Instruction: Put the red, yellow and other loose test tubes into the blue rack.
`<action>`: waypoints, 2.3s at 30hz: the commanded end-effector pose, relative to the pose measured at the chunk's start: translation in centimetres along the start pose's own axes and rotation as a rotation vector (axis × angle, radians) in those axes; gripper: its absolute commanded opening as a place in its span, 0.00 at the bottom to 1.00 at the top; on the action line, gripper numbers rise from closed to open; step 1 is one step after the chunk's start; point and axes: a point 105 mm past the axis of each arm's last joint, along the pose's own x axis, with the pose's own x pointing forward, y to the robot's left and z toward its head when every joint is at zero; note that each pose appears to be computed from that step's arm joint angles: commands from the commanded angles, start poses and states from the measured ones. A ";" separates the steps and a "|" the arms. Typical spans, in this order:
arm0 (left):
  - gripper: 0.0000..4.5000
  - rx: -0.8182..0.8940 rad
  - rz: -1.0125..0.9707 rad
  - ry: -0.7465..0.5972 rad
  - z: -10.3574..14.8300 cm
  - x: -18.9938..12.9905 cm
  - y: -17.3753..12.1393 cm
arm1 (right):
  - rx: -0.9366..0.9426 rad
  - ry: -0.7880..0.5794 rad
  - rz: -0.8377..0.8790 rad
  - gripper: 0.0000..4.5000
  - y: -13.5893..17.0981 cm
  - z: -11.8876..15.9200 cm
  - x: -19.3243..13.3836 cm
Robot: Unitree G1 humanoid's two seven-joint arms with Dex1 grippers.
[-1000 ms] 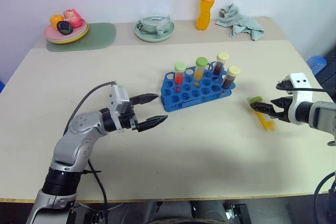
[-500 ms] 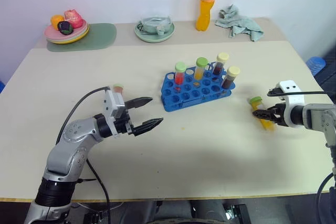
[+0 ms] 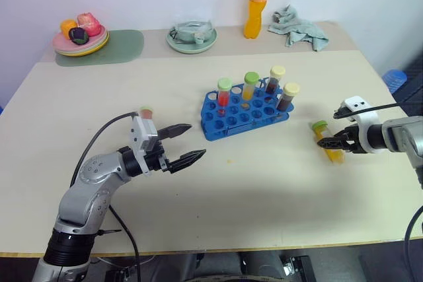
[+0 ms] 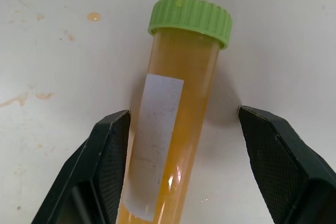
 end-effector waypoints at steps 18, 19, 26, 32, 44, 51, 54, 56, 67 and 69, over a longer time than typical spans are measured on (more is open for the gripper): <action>0.90 -0.002 0.019 -0.073 1.7 0.1 -0.1 | -0.025 -0.057 0.185 0.17 4.6 2.0 1.2; 0.90 -0.002 0.019 -0.073 1.6 0.1 -0.1 | -0.044 -0.101 0.210 0.17 5.1 2.5 0.7; 0.90 -0.008 0.024 -0.068 1.2 -0.2 0.1 | -0.282 -0.605 0.590 0.17 12.4 4.8 -4.8; 0.90 -0.006 0.026 -0.067 1.1 -0.2 1.1 | -0.237 -1.023 0.535 0.17 14.2 8.0 -5.1; 0.90 0.024 0.018 -0.061 1.7 0.0 2.4 | -0.116 -1.318 0.173 0.17 13.8 10.2 2.1; 0.90 0.035 0.029 -0.061 2.3 -0.1 2.2 | -0.099 -1.260 0.135 0.17 13.4 9.7 5.5; 0.90 0.040 0.042 -0.060 2.6 -0.3 2.1 | -0.113 -1.250 0.139 0.17 13.4 9.5 6.1; 0.90 0.042 0.053 -0.058 2.7 -0.4 2.1 | -0.119 -1.252 0.150 0.17 13.5 9.4 6.2; 0.90 0.040 0.159 -0.084 3.0 -0.8 2.9 | -0.111 -1.265 0.182 0.41 13.1 8.2 6.9; 0.90 0.029 0.202 -0.101 3.2 -1.0 3.4 | -0.201 -1.310 0.090 0.61 12.8 8.4 5.9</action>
